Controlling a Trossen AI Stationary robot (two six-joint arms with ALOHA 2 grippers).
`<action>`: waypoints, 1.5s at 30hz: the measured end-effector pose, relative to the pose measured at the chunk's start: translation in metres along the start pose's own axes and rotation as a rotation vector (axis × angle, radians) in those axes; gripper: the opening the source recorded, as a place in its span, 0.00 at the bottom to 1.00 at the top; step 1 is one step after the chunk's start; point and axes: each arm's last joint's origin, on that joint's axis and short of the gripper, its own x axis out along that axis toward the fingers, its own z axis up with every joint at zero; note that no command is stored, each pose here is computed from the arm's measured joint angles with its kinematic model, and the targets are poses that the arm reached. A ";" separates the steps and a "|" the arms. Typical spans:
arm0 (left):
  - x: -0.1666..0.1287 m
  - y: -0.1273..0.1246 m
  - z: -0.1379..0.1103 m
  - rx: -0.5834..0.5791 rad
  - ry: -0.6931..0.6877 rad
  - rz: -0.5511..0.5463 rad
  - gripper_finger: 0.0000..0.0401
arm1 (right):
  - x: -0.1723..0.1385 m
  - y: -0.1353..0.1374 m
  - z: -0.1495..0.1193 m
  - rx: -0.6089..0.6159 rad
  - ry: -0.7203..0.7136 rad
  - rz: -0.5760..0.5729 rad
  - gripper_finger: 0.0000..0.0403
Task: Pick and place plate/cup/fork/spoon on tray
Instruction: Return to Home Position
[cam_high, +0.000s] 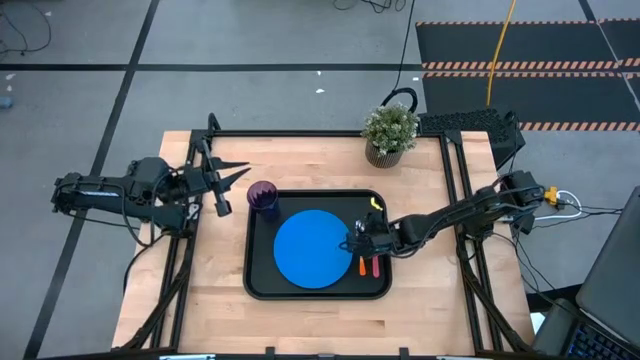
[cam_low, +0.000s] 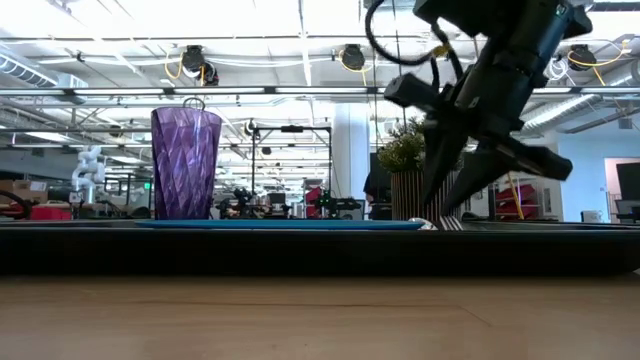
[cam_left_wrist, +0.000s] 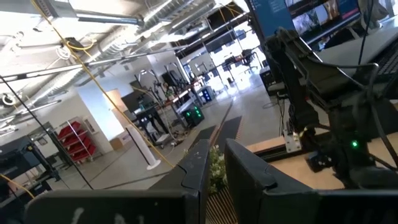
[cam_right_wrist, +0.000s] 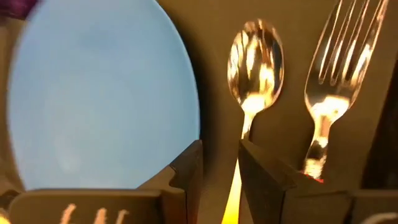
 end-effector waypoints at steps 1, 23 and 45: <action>0.000 0.000 0.000 0.001 0.002 -0.001 0.14 | -0.004 0.000 0.002 -0.011 -0.011 0.008 0.23; -0.004 -0.004 -0.009 -0.184 0.101 -0.045 0.14 | -0.088 -0.006 0.034 -0.827 -0.369 0.049 0.23; -0.079 0.020 -0.019 -0.458 0.130 -0.036 0.14 | -0.173 -0.050 0.051 -1.244 -0.518 0.510 0.23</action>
